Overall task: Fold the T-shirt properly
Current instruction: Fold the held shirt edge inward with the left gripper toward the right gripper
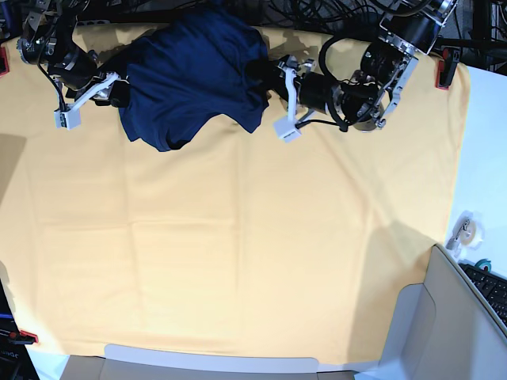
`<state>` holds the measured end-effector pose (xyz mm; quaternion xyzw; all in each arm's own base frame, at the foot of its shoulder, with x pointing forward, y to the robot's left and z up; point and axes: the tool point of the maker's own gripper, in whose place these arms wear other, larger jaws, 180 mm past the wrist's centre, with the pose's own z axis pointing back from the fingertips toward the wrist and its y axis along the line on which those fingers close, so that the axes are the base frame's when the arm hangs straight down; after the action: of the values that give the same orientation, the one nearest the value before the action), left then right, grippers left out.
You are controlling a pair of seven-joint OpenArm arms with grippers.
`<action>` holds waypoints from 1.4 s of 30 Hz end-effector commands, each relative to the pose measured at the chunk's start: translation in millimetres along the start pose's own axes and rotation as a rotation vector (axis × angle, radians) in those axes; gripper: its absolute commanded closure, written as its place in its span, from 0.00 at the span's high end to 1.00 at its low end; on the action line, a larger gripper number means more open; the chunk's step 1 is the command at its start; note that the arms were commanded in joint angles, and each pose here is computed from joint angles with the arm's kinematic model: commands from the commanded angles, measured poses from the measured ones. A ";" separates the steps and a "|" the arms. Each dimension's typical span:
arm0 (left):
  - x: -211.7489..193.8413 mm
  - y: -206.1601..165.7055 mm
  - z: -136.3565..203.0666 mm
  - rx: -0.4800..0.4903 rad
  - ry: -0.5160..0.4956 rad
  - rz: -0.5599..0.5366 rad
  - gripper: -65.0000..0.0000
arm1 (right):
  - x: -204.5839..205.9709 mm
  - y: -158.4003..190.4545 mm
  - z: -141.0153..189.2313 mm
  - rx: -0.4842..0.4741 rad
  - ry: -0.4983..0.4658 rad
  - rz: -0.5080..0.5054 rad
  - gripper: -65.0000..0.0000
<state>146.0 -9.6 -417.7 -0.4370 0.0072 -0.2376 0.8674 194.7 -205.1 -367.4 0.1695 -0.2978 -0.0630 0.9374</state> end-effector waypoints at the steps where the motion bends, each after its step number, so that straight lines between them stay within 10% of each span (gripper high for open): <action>1: -18.4 1.4 -8.0 0.029 0.091 -0.004 0.38 | 10.1 2.5 3.6 0.007 -0.035 0.021 0.39; 11: -6.3 -7.0 -13.5 0.018 0.097 -0.048 0.36 | 9.7 2.0 3.2 0.007 -0.034 0.019 0.39; 15: -14.9 1.6 -16.2 0.071 0.136 -0.074 0.01 | 9.4 3.8 2.7 0.013 -0.035 0.015 0.38; 18: -17.7 6.3 -16.4 0.101 0.149 -0.087 0.03 | 9.7 4.0 2.9 0.014 -0.036 0.016 0.34; 21: -12.3 7.3 -13.5 0.108 0.142 -0.095 0.01 | 9.8 6.1 1.7 0.019 -0.032 0.020 0.01; 42: 86.5 38.3 26.1 0.309 0.181 -0.314 0.01 | -47.4 46.6 3.7 0.085 0.027 -0.110 0.00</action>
<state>227.8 -15.9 -413.5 -0.3080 -0.0022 -0.3990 0.8637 152.7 -154.9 -379.8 0.2207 -0.2695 -0.1077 0.9312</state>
